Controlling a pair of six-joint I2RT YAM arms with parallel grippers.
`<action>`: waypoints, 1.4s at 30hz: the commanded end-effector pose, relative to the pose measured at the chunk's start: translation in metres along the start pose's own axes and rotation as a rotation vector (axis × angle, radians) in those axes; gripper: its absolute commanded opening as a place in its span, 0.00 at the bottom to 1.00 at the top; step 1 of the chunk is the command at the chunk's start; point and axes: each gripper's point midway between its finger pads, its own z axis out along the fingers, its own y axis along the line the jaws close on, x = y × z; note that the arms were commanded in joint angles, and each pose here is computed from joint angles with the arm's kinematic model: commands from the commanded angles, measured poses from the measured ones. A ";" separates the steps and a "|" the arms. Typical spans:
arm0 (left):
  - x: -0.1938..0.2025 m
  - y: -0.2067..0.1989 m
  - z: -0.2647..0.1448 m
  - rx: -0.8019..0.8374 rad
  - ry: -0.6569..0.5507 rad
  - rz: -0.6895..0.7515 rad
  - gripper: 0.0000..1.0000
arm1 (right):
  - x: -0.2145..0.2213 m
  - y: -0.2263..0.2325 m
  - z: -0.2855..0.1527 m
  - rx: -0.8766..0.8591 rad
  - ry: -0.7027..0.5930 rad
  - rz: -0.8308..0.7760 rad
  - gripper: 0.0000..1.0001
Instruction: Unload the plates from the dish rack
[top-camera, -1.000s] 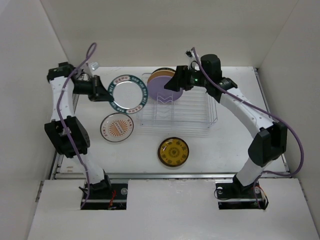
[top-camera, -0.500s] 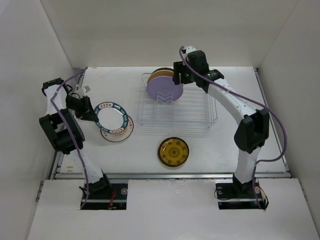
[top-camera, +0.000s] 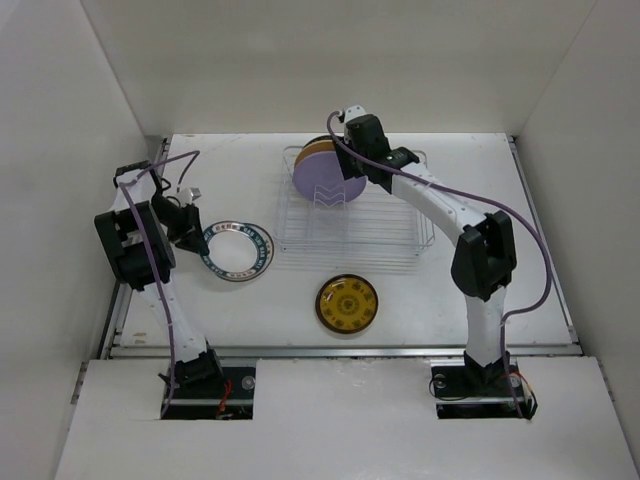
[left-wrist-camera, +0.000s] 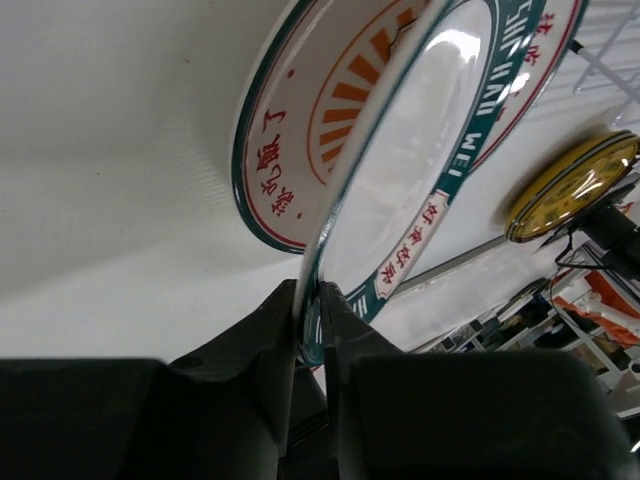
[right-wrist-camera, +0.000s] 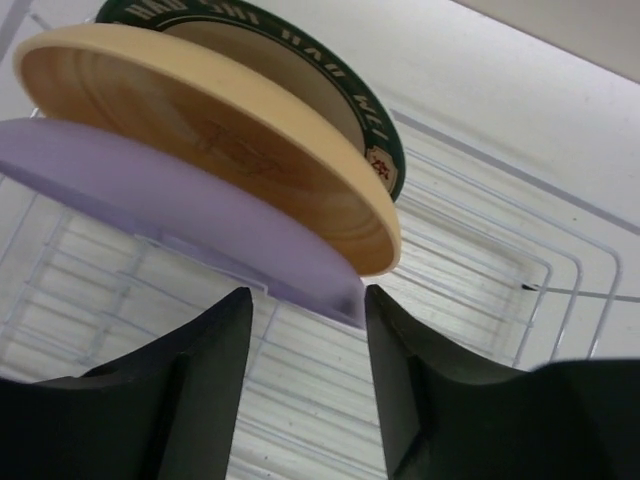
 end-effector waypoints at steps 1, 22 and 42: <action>0.008 -0.003 -0.001 -0.030 0.036 -0.001 0.14 | -0.037 -0.016 0.000 0.108 -0.117 0.005 0.53; 0.009 -0.005 -0.010 -0.103 0.029 0.054 0.56 | -0.063 -0.010 -0.029 0.144 -0.204 -0.070 0.00; -0.002 -0.074 -0.065 -0.223 -0.183 0.343 0.56 | -0.035 -0.137 -0.130 0.334 -0.218 0.718 0.00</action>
